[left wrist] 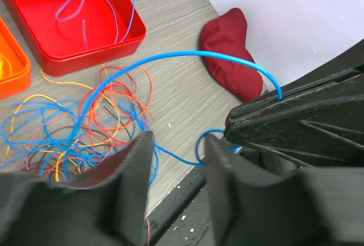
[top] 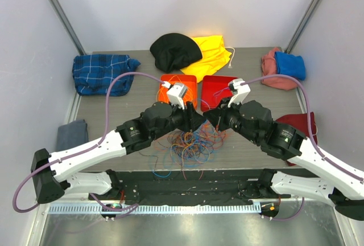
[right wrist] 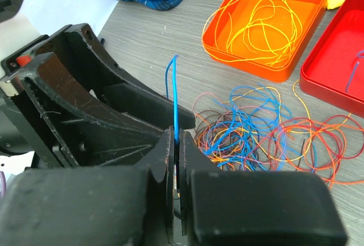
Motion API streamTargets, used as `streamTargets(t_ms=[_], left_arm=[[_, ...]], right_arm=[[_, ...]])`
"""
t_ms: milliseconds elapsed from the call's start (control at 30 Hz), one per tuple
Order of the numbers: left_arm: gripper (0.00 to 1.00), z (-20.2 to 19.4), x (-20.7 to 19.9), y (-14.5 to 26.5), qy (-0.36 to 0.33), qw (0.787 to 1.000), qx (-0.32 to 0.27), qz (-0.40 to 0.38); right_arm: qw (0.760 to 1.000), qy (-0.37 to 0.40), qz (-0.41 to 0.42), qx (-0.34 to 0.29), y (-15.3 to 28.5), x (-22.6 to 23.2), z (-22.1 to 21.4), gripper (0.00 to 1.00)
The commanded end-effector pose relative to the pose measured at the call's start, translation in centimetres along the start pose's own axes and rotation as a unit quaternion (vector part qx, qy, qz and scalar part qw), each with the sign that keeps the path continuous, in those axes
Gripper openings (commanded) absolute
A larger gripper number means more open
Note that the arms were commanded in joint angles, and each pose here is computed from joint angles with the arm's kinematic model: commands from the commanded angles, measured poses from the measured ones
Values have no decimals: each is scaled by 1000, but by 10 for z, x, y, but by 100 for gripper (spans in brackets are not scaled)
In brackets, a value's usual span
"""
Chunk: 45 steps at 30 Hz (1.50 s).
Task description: Untangle the cables
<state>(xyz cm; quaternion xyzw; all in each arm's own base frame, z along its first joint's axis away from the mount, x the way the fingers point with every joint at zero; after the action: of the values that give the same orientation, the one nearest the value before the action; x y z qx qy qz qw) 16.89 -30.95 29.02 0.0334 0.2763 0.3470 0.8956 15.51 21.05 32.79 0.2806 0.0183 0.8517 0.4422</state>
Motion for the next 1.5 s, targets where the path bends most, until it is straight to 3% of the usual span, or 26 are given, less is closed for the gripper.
streamTargets(t_ms=[0, 300, 400, 500, 633, 767, 967, 1100, 1133, 1267, 1467], left_arm=[[36, 9, 0, -3, -15, 1000, -22, 8], [6, 10, 11, 0, -40, 998, -20, 46], [0, 14, 15, 5, -48, 997, -24, 63], [0, 17, 14, 9, -47, 997, -31, 60], [0, 21, 10, 10, -41, 997, -36, 51], [0, 26, 7, 13, -37, 997, -43, 46], [0, 34, 1, 19, -32, 998, -54, 32], [0, 37, -4, 23, -26, 998, -59, 15], [0, 37, -5, 25, -25, 998, -59, 9], [0, 38, -10, 27, -21, 998, -64, -9], [0, 35, -14, 28, -17, 998, -59, -30]], right_arm=[[999, -18, 26, -31, 9, 9, 16, 1], [999, -19, 27, -33, 12, 10, 18, 1], [999, -18, 27, -32, 12, 10, 18, 1], [999, -19, 31, -29, 12, 10, 16, 9], [999, -20, 31, -29, 11, 10, 16, 42], [999, -23, 30, -38, 16, 8, 18, 55], [999, -22, 32, -27, 14, 5, 8, 50], [999, -24, 41, -25, 10, 8, 5, 24], [998, -25, 41, -26, 10, 8, 5, 22], [999, -22, 46, -20, 6, 10, 4, 22], [998, -30, 48, -26, 3, 12, 5, 31]])
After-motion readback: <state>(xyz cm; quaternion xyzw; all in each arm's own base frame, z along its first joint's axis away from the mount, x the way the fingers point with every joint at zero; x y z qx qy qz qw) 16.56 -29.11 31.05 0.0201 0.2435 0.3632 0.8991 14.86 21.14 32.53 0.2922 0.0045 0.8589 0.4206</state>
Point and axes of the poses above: each gripper's point midway between its finger pads, its own y axis back along the fingers, its own x axis along the line the jaws close on, z = x × y, the point moved 5 cm from there along y, back along the fingers, and after that the axes turned 3 degrees about -y, right-handed, at the moved point
